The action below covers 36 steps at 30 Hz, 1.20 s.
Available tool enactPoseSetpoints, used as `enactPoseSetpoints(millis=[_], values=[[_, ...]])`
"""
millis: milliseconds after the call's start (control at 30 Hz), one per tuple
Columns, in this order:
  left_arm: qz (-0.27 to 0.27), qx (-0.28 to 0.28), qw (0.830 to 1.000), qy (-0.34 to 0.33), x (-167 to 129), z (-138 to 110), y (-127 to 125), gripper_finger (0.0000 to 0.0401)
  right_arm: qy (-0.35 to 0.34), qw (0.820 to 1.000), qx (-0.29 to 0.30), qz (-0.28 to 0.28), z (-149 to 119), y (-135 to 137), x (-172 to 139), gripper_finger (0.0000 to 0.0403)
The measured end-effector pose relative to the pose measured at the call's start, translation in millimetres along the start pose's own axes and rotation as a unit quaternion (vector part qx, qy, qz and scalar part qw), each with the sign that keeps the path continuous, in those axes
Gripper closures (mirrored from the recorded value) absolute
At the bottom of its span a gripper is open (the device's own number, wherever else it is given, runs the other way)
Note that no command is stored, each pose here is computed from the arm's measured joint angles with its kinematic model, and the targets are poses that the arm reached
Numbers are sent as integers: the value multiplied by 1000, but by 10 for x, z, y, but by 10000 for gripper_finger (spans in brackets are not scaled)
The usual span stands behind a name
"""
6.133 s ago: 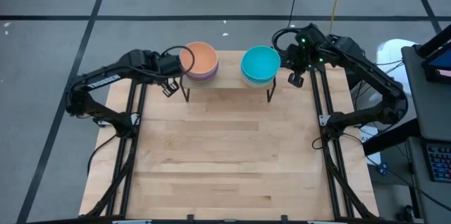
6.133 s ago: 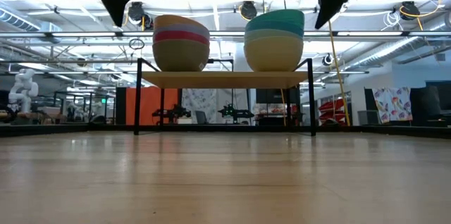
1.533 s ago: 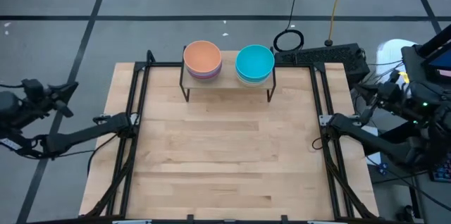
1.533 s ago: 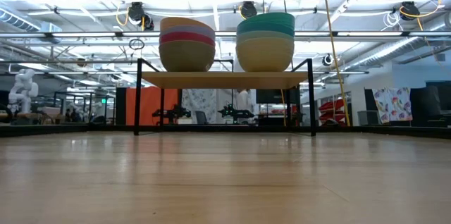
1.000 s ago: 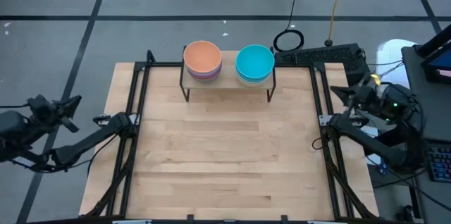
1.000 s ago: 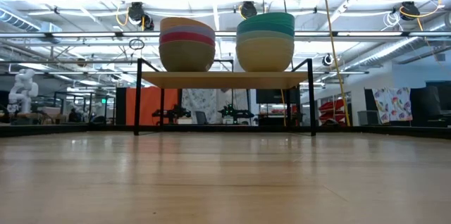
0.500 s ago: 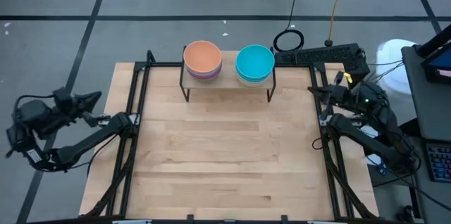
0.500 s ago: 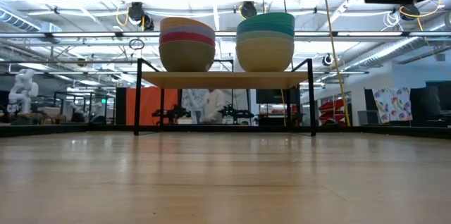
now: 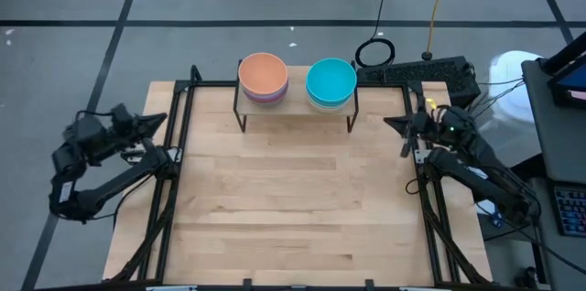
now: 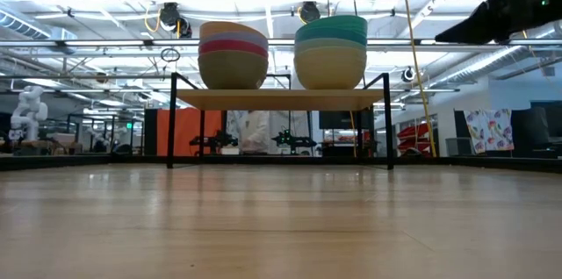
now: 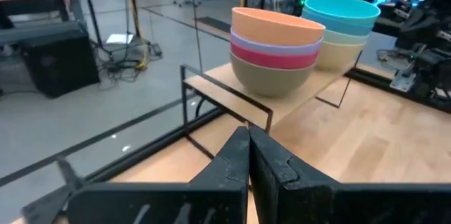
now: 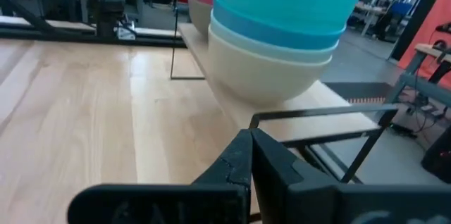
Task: Place and stack bowls onto a shelf
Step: Return to Home Position
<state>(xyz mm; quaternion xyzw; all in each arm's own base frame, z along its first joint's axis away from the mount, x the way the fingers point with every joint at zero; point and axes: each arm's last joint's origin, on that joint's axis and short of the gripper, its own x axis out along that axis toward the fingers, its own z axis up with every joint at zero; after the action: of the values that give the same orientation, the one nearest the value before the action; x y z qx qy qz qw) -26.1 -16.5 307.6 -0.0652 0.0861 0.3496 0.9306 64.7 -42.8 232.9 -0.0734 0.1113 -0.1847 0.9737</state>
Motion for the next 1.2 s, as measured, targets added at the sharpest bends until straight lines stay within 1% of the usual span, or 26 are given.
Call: enactPoseSetpoints(millis=[133,167,267,433,600,700,800,1000,1067,1200], values=[[-5,11,1000,-20,186,-25,-14,395,-20,1000,-6,-5,8,-9,23,403],[-7,12,1000,-19,192,-19,-16,393,-23,1000,-7,-6,5,-10,27,403],[-23,19,998,-61,243,47,-34,393,-23,1000,-7,-6,-37,-9,58,403],[-31,31,995,-94,414,27,-49,396,-38,999,3,-9,-114,-10,126,403],[-30,30,994,-97,653,-104,-57,385,-46,999,22,-9,-230,-4,199,403],[-31,17,995,-92,774,-195,-59,384,-47,998,32,-9,-282,1,227,403],[-32,14,994,-108,868,-246,-62,383,-38,999,37,-7,-345,9,252,403],[-32,6,995,-93,1100,-484,-62,382,-22,999,45,-4,-445,24,286,403],[-32,2,996,-78,1163,-576,-59,382,-21,999,46,-3,-456,26,290,403],[-38,-4,997,-70,1260,-704,-60,382,-21,999,41,-3,-457,26,290,403]])
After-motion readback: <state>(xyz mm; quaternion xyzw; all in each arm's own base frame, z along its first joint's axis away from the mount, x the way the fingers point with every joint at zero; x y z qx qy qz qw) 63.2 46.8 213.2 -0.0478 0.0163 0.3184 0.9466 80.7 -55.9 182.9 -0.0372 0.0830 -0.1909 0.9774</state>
